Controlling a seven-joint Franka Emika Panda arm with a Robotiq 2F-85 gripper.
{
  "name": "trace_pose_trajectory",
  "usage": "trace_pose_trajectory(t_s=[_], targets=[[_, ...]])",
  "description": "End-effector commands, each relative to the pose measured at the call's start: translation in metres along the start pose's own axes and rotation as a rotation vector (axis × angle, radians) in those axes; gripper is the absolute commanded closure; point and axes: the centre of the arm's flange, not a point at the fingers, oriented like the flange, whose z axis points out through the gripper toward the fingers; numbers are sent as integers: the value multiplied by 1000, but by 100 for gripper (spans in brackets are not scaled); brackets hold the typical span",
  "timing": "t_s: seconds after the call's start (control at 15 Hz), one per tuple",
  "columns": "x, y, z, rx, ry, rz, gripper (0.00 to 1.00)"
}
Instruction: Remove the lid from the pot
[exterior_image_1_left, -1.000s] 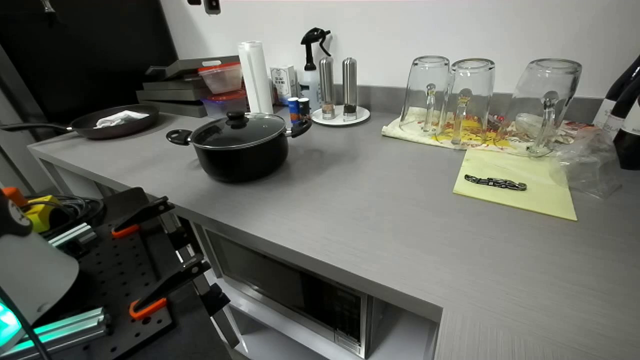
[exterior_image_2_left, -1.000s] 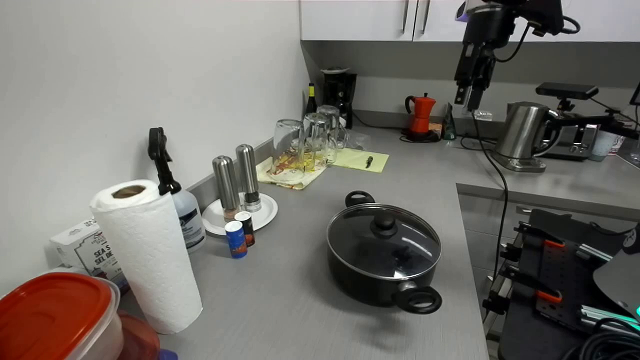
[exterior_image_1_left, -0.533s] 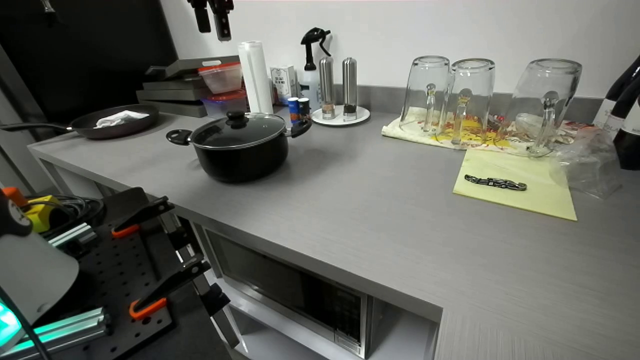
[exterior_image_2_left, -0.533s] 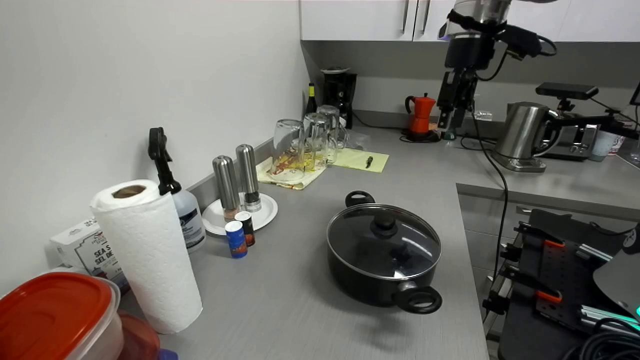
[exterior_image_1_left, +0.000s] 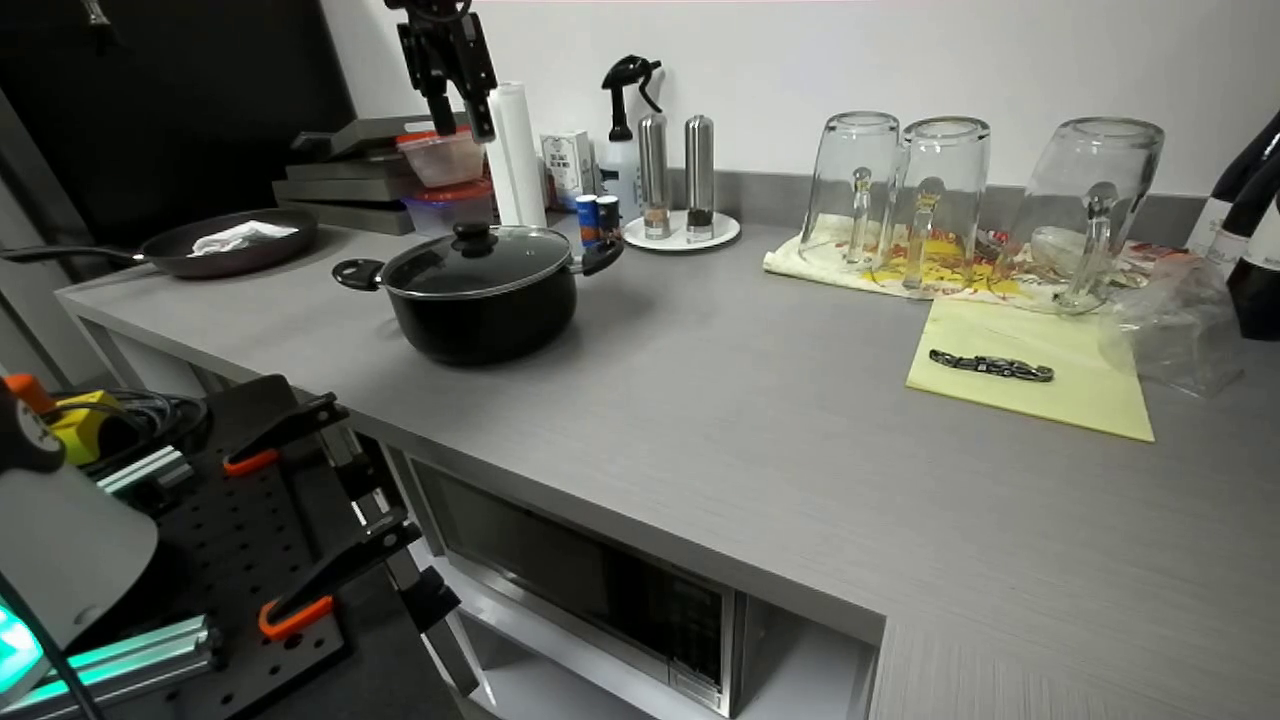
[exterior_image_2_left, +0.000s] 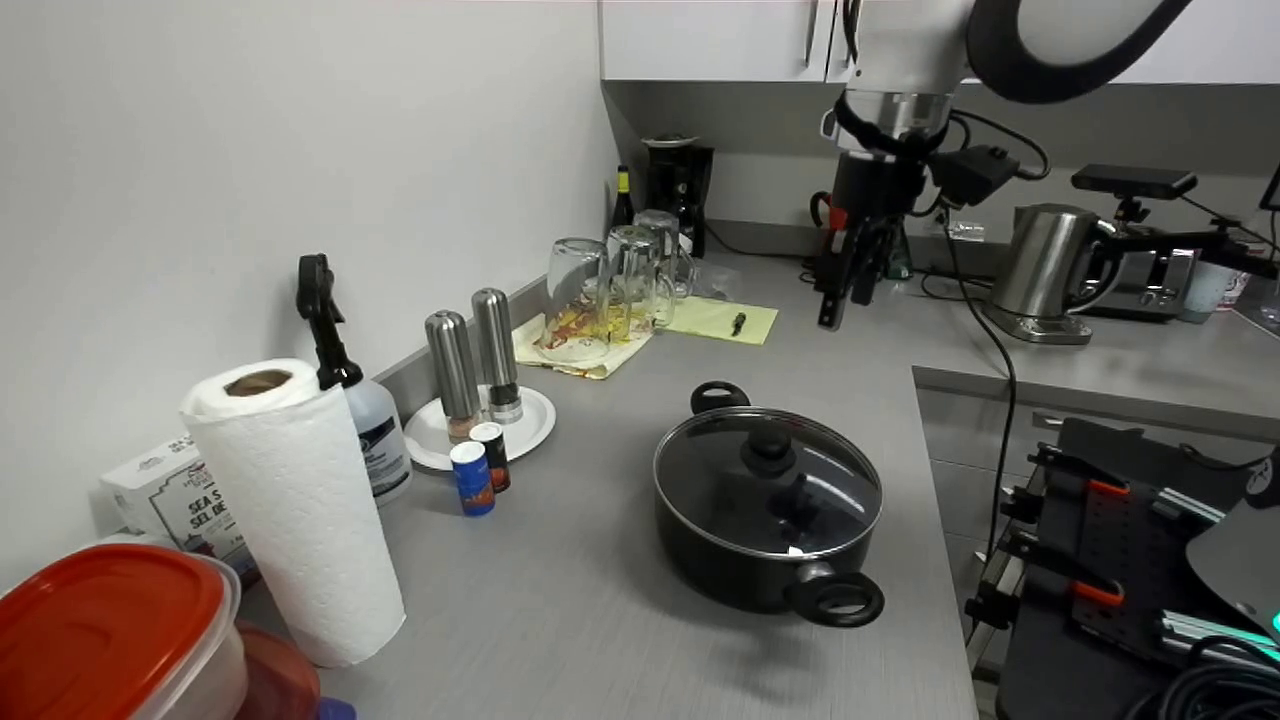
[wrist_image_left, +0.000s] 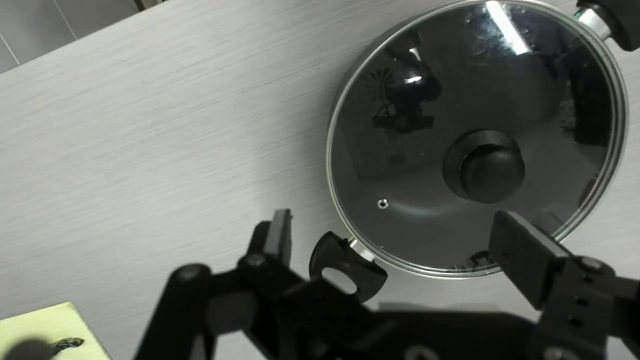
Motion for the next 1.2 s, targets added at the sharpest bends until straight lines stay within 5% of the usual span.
trace_pose_trajectory(t_s=[0.0,1.13], targets=[[18,-28,31,-62,15,-10,0],[33,-113,106,-83,-63,-138,0]])
